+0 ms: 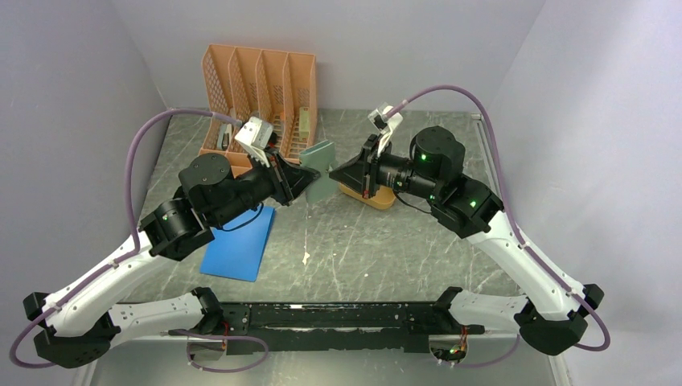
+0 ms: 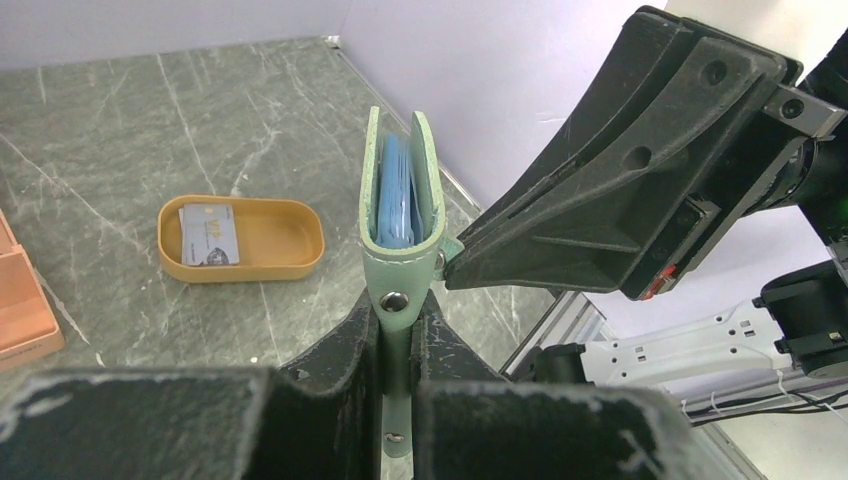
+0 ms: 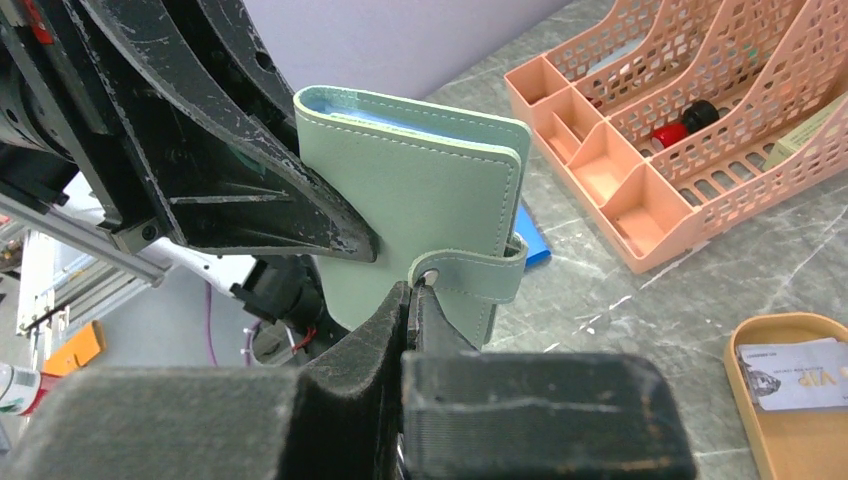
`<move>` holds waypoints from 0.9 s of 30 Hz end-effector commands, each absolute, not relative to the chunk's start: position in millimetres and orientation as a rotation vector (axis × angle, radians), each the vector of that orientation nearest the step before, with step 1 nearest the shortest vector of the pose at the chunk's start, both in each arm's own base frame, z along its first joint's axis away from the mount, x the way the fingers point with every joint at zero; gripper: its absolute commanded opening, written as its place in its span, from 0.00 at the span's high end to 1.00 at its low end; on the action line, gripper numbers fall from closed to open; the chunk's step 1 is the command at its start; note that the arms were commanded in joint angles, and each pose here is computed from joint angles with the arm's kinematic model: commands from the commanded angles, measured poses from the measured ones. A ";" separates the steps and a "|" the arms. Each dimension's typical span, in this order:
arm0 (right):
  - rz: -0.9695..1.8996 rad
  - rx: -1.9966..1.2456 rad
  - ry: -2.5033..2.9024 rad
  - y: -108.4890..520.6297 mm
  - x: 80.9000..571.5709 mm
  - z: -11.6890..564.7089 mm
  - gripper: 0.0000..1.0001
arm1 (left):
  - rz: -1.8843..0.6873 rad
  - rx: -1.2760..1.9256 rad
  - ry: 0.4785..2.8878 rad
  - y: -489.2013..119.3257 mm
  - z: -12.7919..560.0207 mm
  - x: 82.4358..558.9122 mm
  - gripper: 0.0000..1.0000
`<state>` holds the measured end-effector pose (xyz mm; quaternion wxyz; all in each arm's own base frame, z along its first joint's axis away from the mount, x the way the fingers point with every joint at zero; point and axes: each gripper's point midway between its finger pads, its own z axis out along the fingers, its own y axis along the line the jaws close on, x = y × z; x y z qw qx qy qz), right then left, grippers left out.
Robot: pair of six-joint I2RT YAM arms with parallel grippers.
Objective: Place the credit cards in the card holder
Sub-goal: Close the card holder at the center of the board.
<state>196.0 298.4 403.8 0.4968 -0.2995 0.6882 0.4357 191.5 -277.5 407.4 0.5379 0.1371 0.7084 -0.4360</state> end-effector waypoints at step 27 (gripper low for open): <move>1.081 -0.750 1.643 301.6 193.1 410.2 1.00 | -1.123 0.372 1.599 -282.7 438.3 179.2 0.95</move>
